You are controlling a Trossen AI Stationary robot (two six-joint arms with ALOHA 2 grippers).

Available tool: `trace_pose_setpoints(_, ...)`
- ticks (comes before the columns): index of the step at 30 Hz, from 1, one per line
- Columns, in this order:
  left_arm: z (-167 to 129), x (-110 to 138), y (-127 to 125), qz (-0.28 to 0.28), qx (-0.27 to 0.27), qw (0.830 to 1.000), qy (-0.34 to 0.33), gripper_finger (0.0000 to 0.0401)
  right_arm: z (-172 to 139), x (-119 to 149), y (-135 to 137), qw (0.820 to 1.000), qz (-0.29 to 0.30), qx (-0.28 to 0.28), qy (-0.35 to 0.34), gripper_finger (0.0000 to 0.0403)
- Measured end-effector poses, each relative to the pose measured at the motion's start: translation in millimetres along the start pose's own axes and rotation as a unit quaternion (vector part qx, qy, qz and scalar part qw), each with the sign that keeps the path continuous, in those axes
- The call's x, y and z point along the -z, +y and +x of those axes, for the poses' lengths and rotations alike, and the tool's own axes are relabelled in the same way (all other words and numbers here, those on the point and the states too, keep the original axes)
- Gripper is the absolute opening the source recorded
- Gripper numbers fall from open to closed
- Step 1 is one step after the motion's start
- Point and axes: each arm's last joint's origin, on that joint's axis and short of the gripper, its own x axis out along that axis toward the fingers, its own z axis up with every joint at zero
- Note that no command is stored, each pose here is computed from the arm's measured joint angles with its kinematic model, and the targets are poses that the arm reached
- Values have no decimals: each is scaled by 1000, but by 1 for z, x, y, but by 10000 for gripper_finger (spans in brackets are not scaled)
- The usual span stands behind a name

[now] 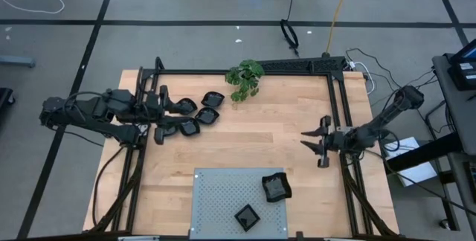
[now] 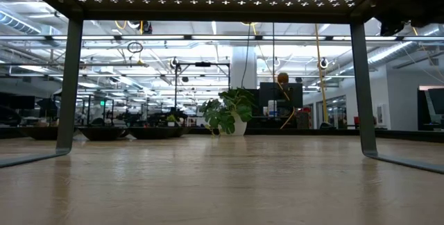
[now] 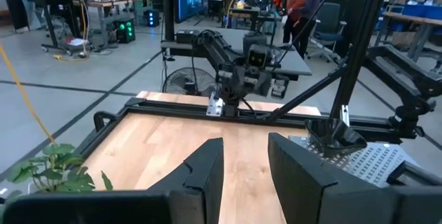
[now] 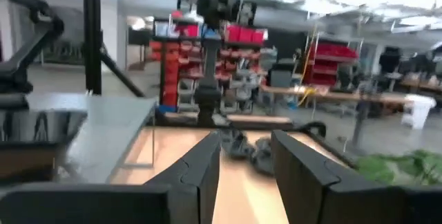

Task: Pick & Place Mini shaped plates
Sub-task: Put the leaf-shaped plate on the shelf

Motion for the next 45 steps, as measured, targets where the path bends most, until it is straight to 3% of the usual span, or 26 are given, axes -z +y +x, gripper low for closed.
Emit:
trace_pose_setpoints(10,0,2,0,-17,1,1000,9,120,-1,15,-16,992,-82,32,88,118)
trace_pose_setpoints(14,0,2,0,-16,7,1000,10,120,-7,4,-25,997,-28,29,61,118)
trace_pose_setpoints(19,0,6,2,31,-25,999,31,120,-12,16,-31,997,3,50,67,118)
trace_pose_setpoints(26,3,9,5,38,-66,996,45,120,-11,17,-25,996,28,-60,60,118)
trace_pose_setpoints(29,4,13,8,21,-116,991,59,120,-11,17,-24,996,9,-66,57,118)
trace_pose_setpoints(33,6,24,13,-15,-210,973,96,121,-11,15,-27,998,-11,-26,50,118)
trace_pose_setpoints(39,14,45,19,-45,-243,950,189,177,-10,13,-27,999,-17,-22,42,118)
trace_pose_setpoints(42,21,54,27,-55,-305,927,213,227,-10,13,-27,999,-17,-22,42,118)
trace_pose_setpoints(45,31,64,42,-47,-381,892,238,269,-10,13,-27,999,-17,-22,42,118)
